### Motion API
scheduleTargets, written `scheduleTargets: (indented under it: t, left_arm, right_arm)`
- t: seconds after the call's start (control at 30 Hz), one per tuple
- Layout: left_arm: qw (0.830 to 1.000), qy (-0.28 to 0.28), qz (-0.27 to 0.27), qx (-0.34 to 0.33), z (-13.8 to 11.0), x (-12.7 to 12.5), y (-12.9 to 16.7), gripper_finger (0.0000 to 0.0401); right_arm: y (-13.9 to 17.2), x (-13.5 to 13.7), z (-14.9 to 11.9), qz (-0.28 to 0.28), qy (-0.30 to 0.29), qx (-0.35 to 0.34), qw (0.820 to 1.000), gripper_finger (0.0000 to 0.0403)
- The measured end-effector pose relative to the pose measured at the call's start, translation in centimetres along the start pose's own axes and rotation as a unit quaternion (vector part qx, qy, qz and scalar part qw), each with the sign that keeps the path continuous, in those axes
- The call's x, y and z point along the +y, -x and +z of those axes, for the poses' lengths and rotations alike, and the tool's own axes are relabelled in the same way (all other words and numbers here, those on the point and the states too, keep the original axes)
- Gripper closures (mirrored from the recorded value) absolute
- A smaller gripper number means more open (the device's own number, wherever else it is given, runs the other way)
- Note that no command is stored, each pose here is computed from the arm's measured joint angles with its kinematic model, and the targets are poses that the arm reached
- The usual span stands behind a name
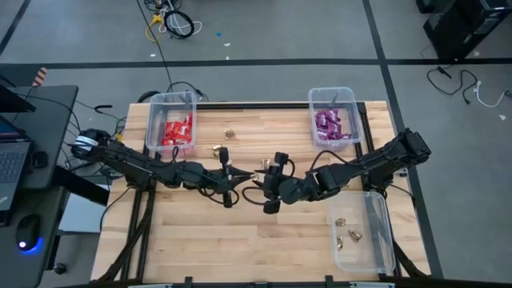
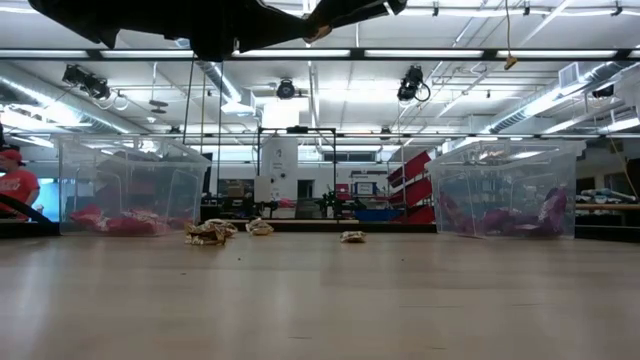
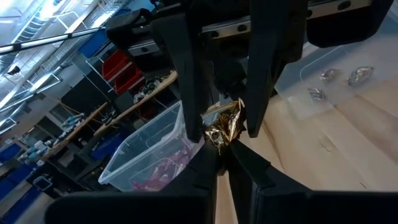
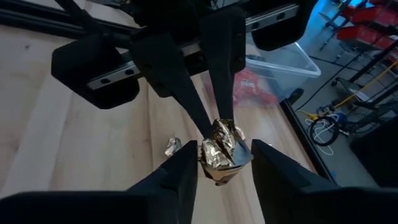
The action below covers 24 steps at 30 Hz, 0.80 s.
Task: Sort candy
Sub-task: Put the yellow candy into the bottom right transparent bin
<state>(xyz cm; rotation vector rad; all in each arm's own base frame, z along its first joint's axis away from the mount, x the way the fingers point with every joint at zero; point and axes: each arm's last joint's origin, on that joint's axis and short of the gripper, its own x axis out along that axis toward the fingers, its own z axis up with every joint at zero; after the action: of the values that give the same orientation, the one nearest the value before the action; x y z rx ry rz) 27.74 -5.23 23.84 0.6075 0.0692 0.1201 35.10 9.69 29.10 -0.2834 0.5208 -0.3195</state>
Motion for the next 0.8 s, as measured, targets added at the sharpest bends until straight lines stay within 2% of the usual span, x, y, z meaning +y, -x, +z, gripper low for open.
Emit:
scheduleTargets:
  t: [0.43,0.8]
  left_arm:
    - [1.000,0.000,-0.001,0.002,-0.04,-0.03,0.01,0.0366]
    - [1.000,0.001,0.002,0.001,-0.02,0.00,0.02,0.0364]
  right_arm:
    - [0.01,0.01,0.01,0.007,0.000,0.000,1.000,0.0353]
    - [0.03,0.00,0.01,0.007,0.005,0.000,1.000,0.0385]
